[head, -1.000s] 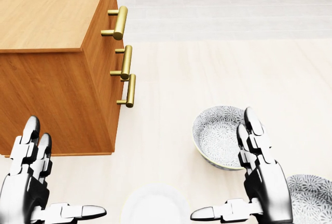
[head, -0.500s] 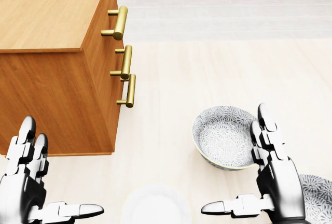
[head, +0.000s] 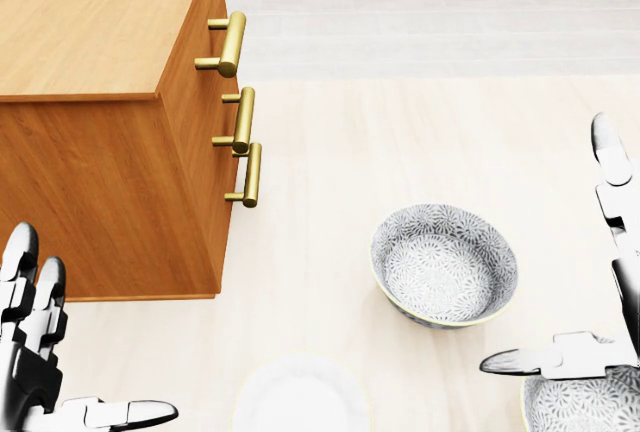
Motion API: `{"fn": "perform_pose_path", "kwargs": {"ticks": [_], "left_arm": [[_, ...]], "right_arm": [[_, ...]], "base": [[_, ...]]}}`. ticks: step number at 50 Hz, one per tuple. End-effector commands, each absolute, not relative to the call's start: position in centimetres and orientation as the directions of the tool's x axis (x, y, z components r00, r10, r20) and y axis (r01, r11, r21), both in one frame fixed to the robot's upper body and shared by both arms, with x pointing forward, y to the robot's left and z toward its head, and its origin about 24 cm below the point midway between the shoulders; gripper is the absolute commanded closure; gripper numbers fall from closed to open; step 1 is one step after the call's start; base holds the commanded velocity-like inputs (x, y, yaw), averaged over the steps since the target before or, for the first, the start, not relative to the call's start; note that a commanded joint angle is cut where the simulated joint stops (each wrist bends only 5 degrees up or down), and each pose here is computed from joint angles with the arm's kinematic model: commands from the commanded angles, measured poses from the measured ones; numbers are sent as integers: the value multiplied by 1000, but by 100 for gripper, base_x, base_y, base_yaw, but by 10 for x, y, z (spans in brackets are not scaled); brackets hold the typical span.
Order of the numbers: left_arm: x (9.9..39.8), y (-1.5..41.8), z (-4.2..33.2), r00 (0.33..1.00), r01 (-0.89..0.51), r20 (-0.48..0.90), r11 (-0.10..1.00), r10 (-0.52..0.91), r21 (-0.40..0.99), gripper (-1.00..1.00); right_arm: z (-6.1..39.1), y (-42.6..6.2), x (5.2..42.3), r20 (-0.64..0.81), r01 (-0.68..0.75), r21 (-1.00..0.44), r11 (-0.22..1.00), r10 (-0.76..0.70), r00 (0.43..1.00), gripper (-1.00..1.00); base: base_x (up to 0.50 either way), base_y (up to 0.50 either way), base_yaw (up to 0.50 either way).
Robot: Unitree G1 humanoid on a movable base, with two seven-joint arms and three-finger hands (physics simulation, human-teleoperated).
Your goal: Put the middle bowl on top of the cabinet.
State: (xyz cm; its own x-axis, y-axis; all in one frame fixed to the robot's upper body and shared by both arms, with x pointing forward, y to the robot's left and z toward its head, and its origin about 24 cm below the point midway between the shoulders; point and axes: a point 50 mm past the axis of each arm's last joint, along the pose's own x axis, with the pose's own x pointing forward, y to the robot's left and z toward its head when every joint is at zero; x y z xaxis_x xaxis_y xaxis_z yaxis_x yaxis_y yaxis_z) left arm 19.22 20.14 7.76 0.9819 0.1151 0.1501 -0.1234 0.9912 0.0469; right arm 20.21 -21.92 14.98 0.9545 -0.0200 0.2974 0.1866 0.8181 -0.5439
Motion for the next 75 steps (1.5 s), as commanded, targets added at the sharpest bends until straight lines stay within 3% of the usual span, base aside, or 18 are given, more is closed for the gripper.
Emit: {"fn": "perform_pose_path", "kwargs": {"ticks": [1, 8, 14, 22, 34, 44, 53, 67, 75], "left_arm": [[191, 206, 83, 978, -137, 163, 989, 128, 50, -100], [190, 207, 85, 976, -144, 171, 988, 132, 56, -100], [192, 208, 88, 975, -146, 177, 988, 134, 57, -100], [191, 208, 89, 974, -147, 182, 987, 134, 61, -100], [193, 211, 89, 972, -162, 184, 985, 149, 61, -100], [194, 212, 90, 962, -201, 204, 977, 182, 78, -100], [195, 210, 90, 968, -177, 190, 982, 162, 66, -100], [195, 211, 86, 972, -164, 179, 984, 151, 62, -100], [193, 212, 86, 971, -169, 180, 984, 155, 64, -100]], "right_arm": [[183, -234, 198, 314, 258, -764, 591, -8, 949, -100], [187, -250, 209, 254, 258, -865, 431, -69, 965, -100], [188, -258, 215, 155, 177, -940, 290, -99, 983, -100], [184, -271, 219, 61, 96, -975, 198, -176, 983, -100], [175, -301, 199, -48, -43, -999, 21, -390, 920, -100], [178, -326, 191, -38, -69, -997, -41, -529, 848, -100], [198, -328, 193, 49, -13, -994, -108, -550, 834, -100], [158, -344, 224, -155, -230, -972, -52, -592, 791, -100], [145, -346, 229, -219, -286, -958, -25, -583, 783, -100]], "base": [[0, 0, 0], [0, 0, 0], [0, 0, 0], [0, 0, 0], [0, 0, 0], [0, 0, 0], [0, 0, 0], [0, 0, 0], [0, 0, 0]]}}
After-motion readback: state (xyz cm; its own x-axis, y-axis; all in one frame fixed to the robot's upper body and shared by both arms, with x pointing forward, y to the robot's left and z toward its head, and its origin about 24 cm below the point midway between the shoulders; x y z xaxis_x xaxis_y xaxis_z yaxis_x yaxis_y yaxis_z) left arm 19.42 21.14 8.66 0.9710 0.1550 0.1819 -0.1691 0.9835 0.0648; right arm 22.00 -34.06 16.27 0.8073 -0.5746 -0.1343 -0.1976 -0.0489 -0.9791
